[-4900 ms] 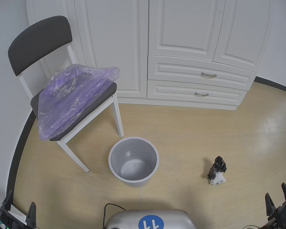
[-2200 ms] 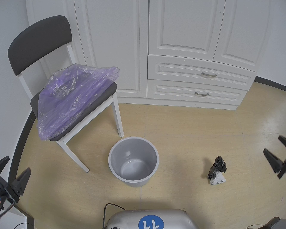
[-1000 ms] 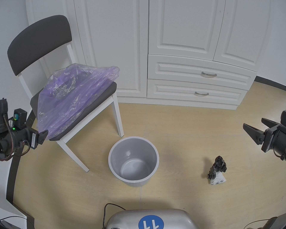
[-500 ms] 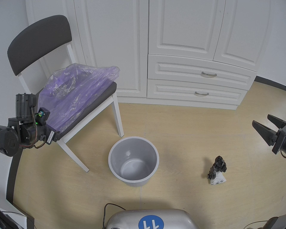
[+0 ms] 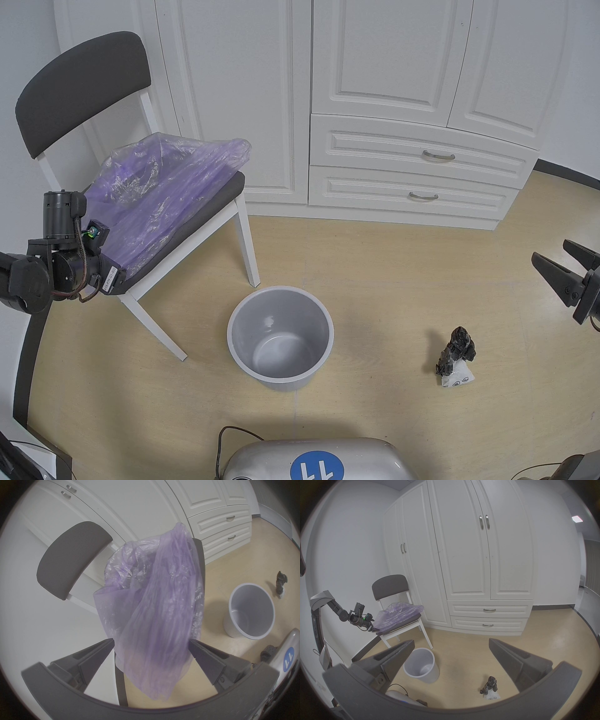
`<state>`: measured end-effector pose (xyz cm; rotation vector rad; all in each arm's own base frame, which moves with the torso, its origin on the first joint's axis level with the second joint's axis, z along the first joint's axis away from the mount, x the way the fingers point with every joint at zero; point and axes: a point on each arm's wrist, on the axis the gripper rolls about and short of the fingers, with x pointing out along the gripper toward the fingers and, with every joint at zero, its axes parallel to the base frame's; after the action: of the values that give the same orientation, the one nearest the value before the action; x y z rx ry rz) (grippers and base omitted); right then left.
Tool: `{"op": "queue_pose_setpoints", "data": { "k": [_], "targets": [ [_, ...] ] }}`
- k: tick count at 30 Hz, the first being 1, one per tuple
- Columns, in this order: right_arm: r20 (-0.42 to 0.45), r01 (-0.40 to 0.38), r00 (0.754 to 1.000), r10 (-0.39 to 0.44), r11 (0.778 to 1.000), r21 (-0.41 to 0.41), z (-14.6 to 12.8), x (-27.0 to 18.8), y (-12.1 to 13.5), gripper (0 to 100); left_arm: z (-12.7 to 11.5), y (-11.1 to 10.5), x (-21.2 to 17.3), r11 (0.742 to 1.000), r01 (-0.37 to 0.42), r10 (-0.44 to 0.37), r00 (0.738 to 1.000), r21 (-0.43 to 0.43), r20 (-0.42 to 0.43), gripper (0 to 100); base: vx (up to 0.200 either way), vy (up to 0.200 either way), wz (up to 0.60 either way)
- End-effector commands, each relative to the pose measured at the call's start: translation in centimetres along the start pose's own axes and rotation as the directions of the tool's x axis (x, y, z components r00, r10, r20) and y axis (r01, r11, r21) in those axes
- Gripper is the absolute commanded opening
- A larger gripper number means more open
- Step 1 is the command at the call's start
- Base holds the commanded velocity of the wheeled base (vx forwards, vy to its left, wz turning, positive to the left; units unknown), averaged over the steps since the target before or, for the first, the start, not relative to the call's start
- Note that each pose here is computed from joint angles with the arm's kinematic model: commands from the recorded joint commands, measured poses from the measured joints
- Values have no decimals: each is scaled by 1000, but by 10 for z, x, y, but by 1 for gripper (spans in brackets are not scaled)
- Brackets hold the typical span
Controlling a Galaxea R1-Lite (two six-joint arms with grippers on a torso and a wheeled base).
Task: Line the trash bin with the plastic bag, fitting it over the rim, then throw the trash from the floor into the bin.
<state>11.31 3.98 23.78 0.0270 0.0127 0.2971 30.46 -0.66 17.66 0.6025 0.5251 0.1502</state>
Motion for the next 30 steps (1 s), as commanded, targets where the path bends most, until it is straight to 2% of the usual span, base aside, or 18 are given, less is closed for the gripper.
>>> {"op": "queue_pose_setpoints", "data": {
  "k": [1,7,11,14,18,20,25,30],
  "targets": [
    [4,0,1000,0,1000,0,0,-1,0,100,0,3,6,1000,-12,12,1000,-3,-9,100,0,0,0],
    [13,-1,1000,1,1000,1,1,-3,0,100,-4,11,13,999,-52,52,998,4,-40,100,0,0,0],
    [19,-2,1000,2,1000,1,3,-4,0,100,0,15,12,996,-73,74,997,43,-32,100,0,0,0],
    [19,-1,1000,1,1000,1,3,-4,0,100,3,16,9,993,-92,92,996,71,7,100,0,0,0],
    [25,2,1000,-2,1000,2,4,-5,0,100,17,13,6,991,-121,114,989,63,97,100,0,0,0],
    [27,3,1000,-3,1000,2,4,-5,-1,100,20,12,6,990,-127,119,986,65,115,100,0,0,0],
    [32,8,999,-8,1000,2,5,-6,-1,100,32,9,3,986,-162,150,966,42,213,100,0,0,0],
    [42,6,999,-6,1000,1,6,-8,-1,100,29,6,5,986,-156,142,969,51,200,100,0,0,0]
  ]
}}
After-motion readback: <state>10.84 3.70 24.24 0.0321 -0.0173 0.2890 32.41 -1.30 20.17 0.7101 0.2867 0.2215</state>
